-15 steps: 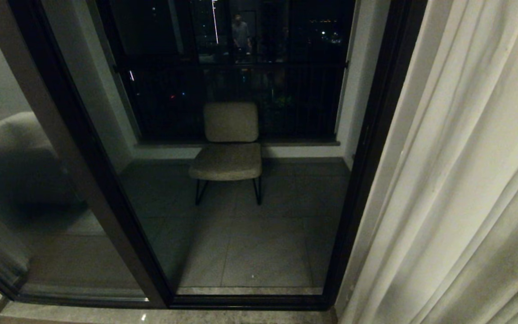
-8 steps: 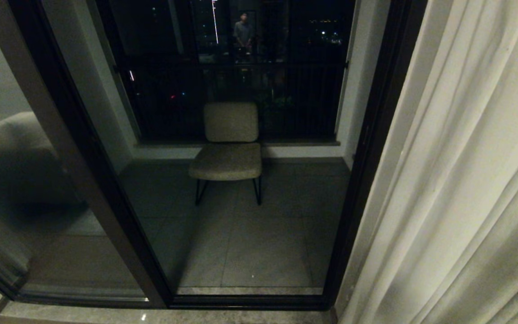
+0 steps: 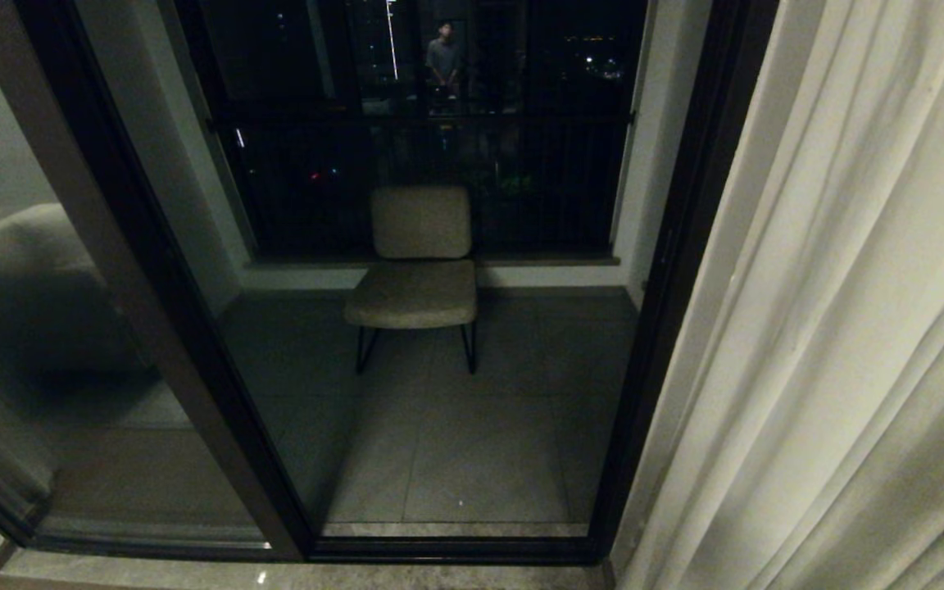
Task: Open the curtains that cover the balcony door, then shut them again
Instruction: Close the inner curtains on both sides
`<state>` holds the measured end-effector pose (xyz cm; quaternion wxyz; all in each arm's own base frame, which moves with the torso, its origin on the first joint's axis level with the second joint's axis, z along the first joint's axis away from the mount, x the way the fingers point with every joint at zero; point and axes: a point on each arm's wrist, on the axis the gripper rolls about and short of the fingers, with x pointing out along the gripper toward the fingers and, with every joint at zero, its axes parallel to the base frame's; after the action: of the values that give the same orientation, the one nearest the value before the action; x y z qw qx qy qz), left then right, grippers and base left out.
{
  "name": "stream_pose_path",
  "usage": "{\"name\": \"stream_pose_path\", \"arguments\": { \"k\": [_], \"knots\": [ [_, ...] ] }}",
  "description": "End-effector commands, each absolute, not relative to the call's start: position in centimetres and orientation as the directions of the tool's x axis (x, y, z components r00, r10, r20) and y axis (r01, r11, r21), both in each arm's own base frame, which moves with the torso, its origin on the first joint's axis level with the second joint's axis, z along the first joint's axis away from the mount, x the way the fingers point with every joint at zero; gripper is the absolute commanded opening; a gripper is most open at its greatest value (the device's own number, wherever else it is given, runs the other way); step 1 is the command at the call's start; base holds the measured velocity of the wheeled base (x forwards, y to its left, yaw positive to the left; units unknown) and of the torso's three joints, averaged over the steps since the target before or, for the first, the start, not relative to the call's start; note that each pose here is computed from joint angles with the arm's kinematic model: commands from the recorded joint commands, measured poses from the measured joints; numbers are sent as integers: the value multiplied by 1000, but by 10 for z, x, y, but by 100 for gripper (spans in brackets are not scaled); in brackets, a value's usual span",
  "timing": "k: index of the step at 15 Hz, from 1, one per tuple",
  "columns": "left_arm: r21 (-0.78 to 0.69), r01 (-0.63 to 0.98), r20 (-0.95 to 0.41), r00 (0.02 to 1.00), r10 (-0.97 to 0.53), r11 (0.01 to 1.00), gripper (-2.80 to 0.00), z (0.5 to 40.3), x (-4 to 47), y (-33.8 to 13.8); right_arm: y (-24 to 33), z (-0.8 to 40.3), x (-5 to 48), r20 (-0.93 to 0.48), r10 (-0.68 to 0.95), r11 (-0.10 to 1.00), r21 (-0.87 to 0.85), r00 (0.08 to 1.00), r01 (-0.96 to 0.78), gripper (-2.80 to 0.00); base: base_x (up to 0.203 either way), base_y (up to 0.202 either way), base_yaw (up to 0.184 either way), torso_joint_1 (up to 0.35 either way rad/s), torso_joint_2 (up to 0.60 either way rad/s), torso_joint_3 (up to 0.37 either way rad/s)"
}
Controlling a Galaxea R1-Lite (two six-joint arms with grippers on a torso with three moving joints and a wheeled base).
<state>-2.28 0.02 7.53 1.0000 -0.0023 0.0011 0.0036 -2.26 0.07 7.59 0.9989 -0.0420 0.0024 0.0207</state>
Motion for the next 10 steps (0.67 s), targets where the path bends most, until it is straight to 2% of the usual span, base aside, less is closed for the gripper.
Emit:
{"name": "stream_pose_path", "arguments": {
  "k": [1,5,7,10],
  "knots": [
    [-6,-9,-2,1000,9,1000,-280,75,-23,0,1,81,-17,-52,41,995,-91,998,-45,-280,0,0,0,0,0,0],
    [-5,-8,-2,1000,8,1000,-280,75,-23,0,1,115,10,-77,58,994,-87,995,-65,-280,0,0,0,0,0,0],
    [-6,-9,-2,1000,9,1000,-280,75,-23,0,1,147,36,-67,62,994,-86,996,-67,-280,0,0,0,0,0,0],
    [-5,-8,-2,1000,8,1000,-280,75,-23,0,1,224,82,83,63,995,-83,995,-56,-280,0,0,0,0,0,0]
  ]
}}
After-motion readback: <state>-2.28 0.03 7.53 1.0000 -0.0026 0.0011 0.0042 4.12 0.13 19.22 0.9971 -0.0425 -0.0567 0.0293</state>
